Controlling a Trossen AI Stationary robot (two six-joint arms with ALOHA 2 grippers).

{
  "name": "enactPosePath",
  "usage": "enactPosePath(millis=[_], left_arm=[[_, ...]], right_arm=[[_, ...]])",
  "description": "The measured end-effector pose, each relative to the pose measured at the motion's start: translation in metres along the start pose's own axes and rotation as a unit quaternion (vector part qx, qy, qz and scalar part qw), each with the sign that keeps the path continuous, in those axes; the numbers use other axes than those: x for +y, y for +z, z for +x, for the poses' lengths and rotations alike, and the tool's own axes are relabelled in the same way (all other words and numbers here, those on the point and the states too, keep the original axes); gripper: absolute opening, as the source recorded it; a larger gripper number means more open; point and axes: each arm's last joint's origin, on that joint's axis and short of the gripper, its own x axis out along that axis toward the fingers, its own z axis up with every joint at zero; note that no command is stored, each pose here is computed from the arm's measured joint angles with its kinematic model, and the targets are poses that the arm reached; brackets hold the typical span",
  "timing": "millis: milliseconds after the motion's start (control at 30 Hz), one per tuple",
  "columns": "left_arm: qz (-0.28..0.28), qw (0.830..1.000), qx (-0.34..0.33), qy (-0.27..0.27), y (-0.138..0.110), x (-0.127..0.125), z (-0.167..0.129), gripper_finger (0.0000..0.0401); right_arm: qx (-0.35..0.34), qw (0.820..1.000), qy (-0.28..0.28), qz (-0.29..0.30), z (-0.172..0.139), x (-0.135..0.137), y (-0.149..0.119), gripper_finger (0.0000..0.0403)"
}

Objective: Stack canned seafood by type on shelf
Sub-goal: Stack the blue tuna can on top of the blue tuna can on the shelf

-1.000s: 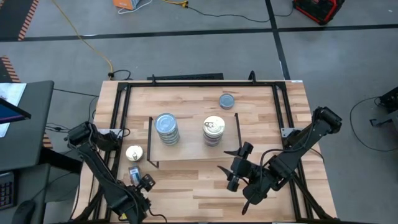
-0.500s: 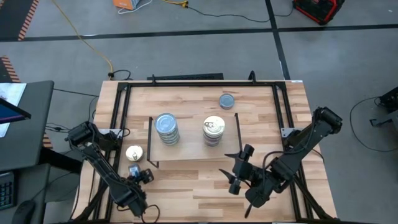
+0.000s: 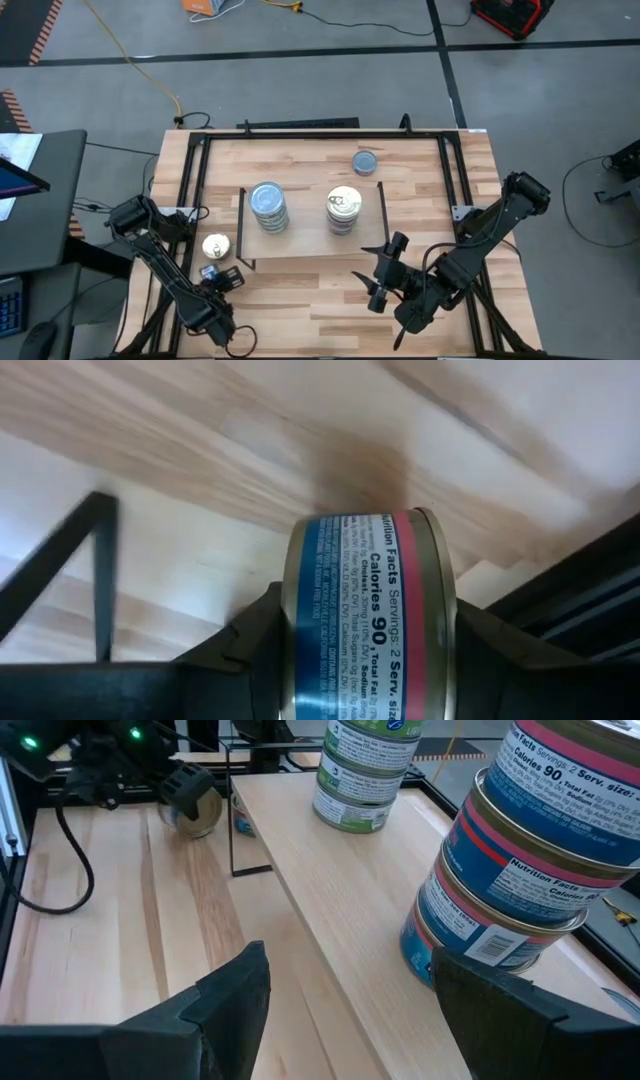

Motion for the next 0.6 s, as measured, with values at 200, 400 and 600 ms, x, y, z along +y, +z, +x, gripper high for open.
enactPosePath(millis=[200,400,600], left_arm=[[-0.079,0.991,-0.095,0.056,0.014,0.013,-0.045,0.0181],[-0.260,0.933,-0.232,0.090,0.019,0.046,-0.109,0.0181],[-0.346,0.866,-0.352,0.078,0.009,0.085,-0.161,0.0181]], right_arm=[[0.000,1.000,0.000,0.000,0.000,0.000,0.000,0.0301],[0.001,1.000,0.003,-0.006,-0.003,0.001,-0.002,0.0301],[0.006,0.999,0.010,-0.036,-0.014,0.004,-0.009,0.0301]])
